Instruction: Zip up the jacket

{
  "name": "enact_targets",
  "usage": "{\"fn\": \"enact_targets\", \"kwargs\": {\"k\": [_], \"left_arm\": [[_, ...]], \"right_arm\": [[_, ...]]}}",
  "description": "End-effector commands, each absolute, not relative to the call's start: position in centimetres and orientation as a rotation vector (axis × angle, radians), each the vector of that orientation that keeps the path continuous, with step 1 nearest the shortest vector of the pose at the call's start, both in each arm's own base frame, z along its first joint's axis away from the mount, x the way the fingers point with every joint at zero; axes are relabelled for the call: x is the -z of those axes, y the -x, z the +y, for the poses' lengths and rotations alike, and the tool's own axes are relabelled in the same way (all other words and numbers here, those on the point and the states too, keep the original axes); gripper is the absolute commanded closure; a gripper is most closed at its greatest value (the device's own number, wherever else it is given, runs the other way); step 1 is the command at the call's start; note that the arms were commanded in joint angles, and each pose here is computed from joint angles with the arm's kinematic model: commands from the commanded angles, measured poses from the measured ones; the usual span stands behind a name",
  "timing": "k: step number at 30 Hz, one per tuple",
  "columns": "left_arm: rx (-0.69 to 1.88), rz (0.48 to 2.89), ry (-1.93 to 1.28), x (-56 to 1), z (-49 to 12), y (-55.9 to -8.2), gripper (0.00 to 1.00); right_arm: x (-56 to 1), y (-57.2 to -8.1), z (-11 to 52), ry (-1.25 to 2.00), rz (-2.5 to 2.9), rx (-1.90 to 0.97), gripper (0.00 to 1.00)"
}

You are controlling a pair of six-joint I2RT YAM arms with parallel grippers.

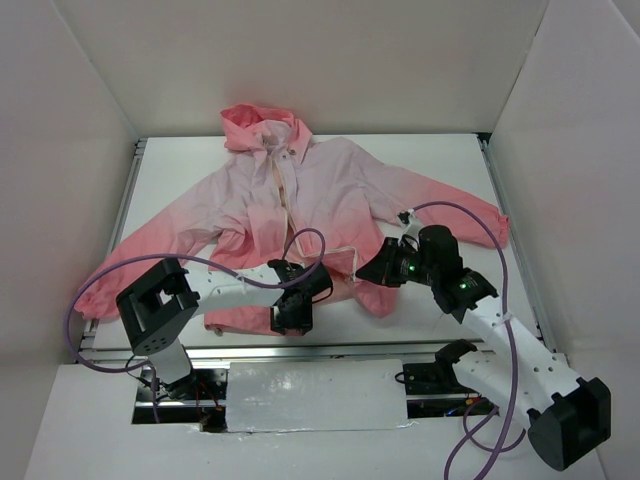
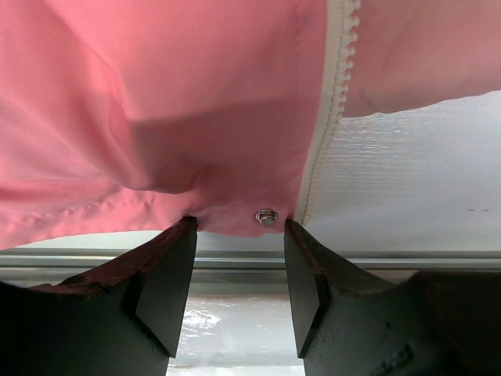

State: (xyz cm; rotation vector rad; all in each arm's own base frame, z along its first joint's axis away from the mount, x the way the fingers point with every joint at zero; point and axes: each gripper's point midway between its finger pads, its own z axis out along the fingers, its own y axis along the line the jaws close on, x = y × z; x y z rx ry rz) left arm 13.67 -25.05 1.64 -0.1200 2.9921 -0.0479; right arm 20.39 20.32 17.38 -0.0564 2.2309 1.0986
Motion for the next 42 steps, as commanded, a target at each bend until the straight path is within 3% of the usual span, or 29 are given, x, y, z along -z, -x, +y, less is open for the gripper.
{"fn": "enact_targets", "kwargs": {"k": [1,17,34,38,42], "left_arm": [[-0.013,2.980,0.158,-0.9,-24.2,-13.6,0.40],[0.022,2.914,0.165,-3.1,-24.3,-14.6,0.37],[-0.054,2.978,0.154,0.2,-23.5,-13.2,0.38],[-0.074,3.002,0.166,2.0,-22.4,-12.1,0.39],[-0.059,3.023,0.164,3.1,-22.3,-11.3,0.48]], "right_arm": [[-18.1,-20.2,20.2,0.078,2.205,-1.105,1.00],[-17.9,-19.7,20.2,0.071,2.204,-1.118,1.00],[-17.9,-19.6,20.1,0.068,2.205,-1.118,1.00],[-17.7,-19.4,20.0,0.068,2.208,-1.116,1.00],[-17.7,-19.3,20.0,0.069,2.211,-1.116,1.00]]}}
